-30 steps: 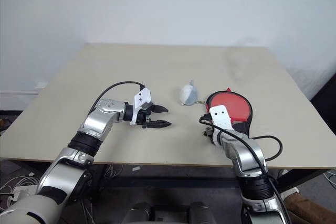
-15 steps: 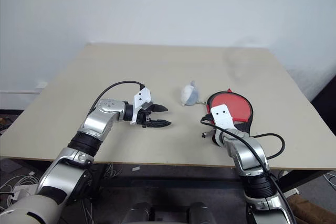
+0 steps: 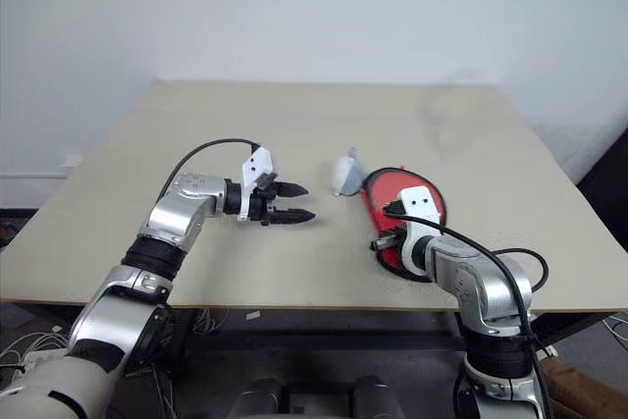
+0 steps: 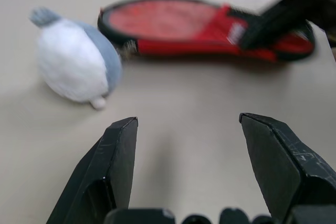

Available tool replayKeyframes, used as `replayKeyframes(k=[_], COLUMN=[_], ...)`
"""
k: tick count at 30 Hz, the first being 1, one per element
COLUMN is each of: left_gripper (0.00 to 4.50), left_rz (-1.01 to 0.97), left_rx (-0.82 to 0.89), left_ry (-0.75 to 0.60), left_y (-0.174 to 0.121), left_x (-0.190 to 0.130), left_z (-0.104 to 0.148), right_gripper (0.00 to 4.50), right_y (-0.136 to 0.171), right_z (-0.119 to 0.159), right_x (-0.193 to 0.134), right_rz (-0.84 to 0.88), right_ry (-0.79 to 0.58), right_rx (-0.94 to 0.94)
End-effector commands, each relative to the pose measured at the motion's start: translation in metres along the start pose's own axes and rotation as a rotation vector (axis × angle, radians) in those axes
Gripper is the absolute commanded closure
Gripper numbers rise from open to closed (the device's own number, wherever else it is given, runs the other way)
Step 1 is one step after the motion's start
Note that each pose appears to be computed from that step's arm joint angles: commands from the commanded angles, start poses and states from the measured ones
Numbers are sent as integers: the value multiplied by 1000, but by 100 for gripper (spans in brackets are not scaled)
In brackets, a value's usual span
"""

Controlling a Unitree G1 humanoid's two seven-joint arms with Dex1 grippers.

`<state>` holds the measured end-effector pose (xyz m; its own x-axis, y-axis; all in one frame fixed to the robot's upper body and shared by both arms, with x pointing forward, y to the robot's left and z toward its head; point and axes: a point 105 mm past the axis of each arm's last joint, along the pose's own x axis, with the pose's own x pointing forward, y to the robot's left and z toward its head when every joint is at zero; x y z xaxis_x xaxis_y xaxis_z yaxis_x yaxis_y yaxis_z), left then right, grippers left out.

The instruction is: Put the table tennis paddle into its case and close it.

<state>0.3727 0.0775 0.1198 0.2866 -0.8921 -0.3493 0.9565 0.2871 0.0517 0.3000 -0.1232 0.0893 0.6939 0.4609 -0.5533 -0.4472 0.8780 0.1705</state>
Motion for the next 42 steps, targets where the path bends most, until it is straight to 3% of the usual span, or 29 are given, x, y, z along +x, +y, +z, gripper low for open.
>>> replayKeyframes(k=[1,6,13,22,28,31,37,40,42], left_gripper=[121,121,121,121,121,121,121,121,121], left_rz=[-19,-73,-67,-69,-63,-62,-68,-57,-22], left_rx=[15,-10,-4,21,35,34,31,19,18], left_ry=[-59,-96,-72,-58,-42,-43,-31,-43,-57], left_y=[3,-3,-2,-5,-4,-2,-2,1,8], left_x=[-7,-12,-12,-7,-7,-7,-8,-10,-13], left_z=[21,33,30,26,22,24,22,24,29], right_gripper=[447,447,447,447,447,377,170,66,66], right_y=[18,47,75,81,70,70,76,77,69], right_z=[6,-8,-16,-16,-23,-23,-16,5,33], right_x=[-6,-9,-25,-23,-12,-13,-23,-37,-46], right_rz=[92,236,399,457,384,376,408,426,397], right_ry=[-25,28,46,43,64,50,10,-100,-238], right_rx=[-56,-134,-212,-136,-102,-106,-143,-197,-205])
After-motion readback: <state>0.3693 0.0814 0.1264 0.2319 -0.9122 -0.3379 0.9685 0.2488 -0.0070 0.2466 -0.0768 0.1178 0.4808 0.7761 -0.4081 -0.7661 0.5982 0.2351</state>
